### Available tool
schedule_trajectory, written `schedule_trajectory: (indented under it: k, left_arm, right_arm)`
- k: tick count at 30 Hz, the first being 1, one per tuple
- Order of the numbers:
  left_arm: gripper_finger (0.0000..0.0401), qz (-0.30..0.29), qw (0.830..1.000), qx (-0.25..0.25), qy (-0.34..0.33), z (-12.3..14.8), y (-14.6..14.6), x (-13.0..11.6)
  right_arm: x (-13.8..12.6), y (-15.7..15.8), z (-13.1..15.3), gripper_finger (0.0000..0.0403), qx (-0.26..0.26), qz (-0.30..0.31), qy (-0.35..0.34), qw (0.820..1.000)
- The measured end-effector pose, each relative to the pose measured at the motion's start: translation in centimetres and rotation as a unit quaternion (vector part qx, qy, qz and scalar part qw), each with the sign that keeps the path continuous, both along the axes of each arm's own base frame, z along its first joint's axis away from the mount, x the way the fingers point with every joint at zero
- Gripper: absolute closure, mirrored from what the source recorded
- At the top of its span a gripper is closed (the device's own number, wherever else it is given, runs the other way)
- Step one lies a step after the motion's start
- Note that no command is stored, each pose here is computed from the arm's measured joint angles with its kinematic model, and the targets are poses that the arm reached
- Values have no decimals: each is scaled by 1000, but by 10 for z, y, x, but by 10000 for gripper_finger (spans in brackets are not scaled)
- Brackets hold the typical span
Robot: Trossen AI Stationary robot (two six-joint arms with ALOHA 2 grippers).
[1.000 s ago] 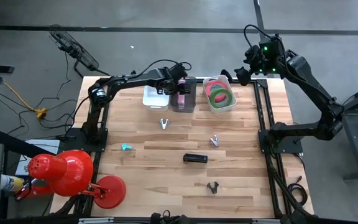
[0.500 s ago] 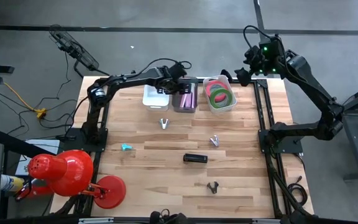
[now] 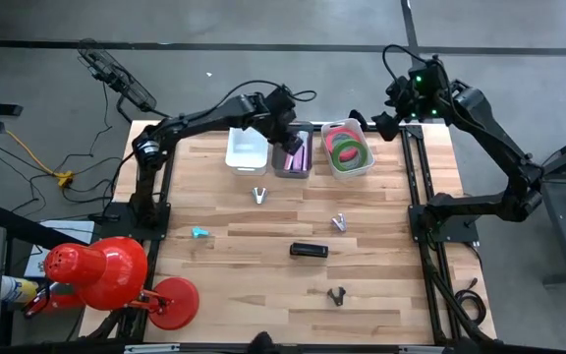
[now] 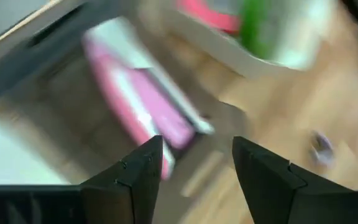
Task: Pick and place Stapler, Stapler remover, tape
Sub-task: Put the black stapler into the black bin
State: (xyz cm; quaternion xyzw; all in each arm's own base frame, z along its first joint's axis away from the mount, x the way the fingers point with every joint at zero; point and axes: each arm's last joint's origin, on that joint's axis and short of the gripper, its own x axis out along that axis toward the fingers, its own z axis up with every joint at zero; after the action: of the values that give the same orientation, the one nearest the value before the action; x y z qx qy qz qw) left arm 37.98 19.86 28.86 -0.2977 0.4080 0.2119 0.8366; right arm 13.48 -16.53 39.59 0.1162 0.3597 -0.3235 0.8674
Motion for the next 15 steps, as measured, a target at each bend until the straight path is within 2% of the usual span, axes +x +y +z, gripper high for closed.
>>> schedule_trajectory:
  k: [3,5,11,15]
  left_arm:
    - [209,-98,995,7,-7,7,-13,4]
    - [209,-139,990,19,-9,7,-22,8]
    - [197,-178,982,63,12,5,-51,20]
    - [152,-208,975,81,19,5,-74,28]
  right_arm:
    - [-1,1,-1,98,3,4,7,1000]
    - [-1,2,-1,98,4,6,12,1000]
    - [-3,3,-3,98,15,7,22,1000]
    - [-3,4,-4,98,17,10,25,999]
